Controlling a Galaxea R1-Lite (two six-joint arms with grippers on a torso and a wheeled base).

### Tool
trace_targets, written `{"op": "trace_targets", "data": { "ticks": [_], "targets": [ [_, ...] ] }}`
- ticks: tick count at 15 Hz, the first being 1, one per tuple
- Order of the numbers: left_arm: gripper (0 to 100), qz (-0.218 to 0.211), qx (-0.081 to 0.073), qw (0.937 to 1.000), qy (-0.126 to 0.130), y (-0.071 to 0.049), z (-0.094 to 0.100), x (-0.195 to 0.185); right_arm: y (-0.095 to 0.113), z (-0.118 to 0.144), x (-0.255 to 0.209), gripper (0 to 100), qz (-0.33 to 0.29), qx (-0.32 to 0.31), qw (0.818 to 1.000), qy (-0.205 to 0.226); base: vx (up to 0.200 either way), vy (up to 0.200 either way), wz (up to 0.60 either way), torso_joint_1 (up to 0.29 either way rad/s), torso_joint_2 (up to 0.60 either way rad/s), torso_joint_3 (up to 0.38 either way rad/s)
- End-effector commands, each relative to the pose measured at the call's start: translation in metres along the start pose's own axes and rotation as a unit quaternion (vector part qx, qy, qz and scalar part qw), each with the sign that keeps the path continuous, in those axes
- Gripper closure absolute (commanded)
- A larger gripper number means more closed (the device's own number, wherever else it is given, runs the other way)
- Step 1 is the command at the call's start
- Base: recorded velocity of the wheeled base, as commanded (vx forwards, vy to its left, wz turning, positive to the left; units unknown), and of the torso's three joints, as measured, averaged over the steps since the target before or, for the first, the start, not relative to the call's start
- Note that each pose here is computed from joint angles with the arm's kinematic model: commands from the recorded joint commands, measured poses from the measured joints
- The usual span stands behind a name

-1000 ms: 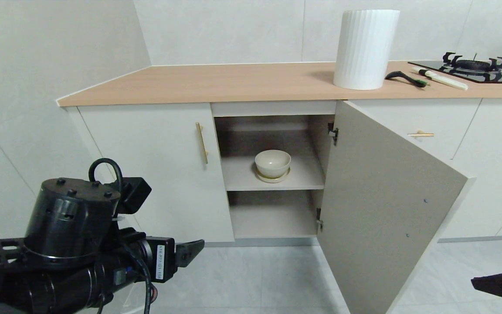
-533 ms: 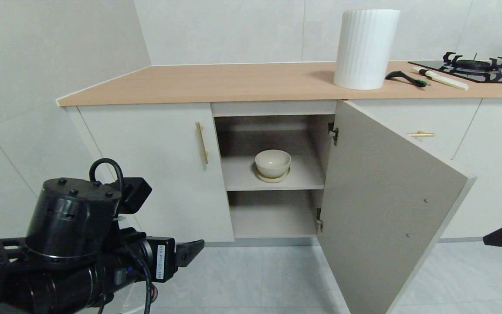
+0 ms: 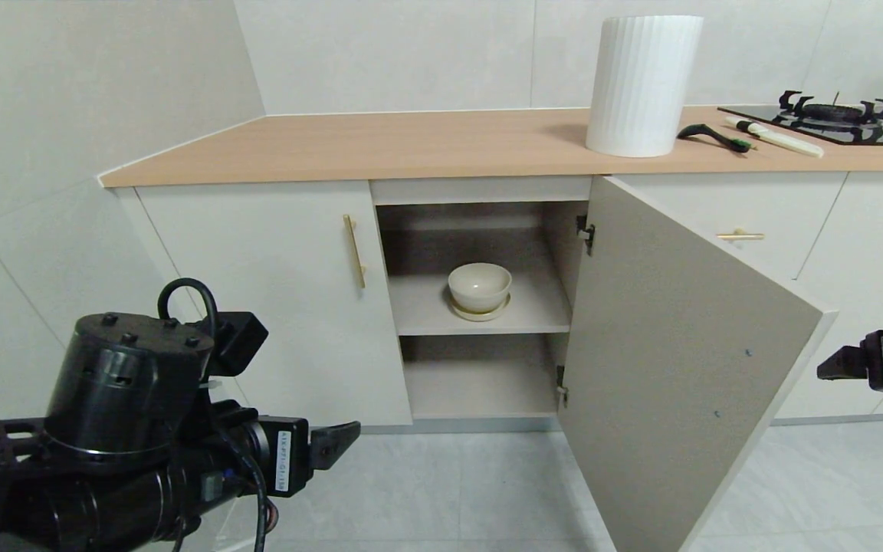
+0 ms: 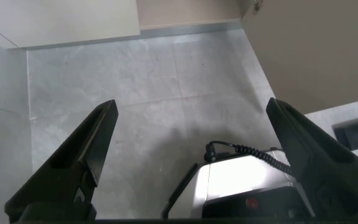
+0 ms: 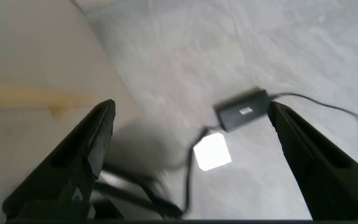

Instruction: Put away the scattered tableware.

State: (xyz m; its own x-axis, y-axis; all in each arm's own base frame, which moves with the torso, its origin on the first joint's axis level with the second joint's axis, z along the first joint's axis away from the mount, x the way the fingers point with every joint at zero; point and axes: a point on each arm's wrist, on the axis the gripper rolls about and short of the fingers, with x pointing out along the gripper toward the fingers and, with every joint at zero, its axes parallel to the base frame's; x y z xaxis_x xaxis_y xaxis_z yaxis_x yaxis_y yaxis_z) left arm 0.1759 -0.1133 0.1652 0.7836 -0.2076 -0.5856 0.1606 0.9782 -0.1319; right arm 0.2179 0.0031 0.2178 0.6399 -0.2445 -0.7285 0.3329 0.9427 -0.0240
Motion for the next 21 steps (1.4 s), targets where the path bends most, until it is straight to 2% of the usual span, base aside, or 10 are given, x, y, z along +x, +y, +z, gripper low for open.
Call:
{"op": "trace_targets", "data": {
  "ticks": [1,4,8,21],
  "targets": [
    [0,0.000,0.000,1.0000,0.000,0.000,0.000,0.000,0.004,0.000,0.011,0,0.000,-0.001,1.000,0.014,0.000,0.000,0.00,0.000,0.00,0.000],
    [0,0.000,0.000,1.0000,0.000,0.000,0.000,0.000,0.009,0.001,0.017,0,0.015,0.008,1.000,0.020,0.000,0.000,0.00,0.000,0.00,0.000],
    [0,0.000,0.000,1.0000,0.000,0.000,0.000,0.000,0.027,-0.001,0.026,0,0.038,0.022,0.999,0.021,0.000,0.000,0.00,0.000,0.00,0.000],
    [0,-0.001,-0.002,1.0000,-0.005,0.000,0.001,-0.002,0.073,-0.025,0.021,0,0.097,-0.001,0.994,0.041,0.000,0.000,0.00,0.000,0.00,0.000]
  ]
}}
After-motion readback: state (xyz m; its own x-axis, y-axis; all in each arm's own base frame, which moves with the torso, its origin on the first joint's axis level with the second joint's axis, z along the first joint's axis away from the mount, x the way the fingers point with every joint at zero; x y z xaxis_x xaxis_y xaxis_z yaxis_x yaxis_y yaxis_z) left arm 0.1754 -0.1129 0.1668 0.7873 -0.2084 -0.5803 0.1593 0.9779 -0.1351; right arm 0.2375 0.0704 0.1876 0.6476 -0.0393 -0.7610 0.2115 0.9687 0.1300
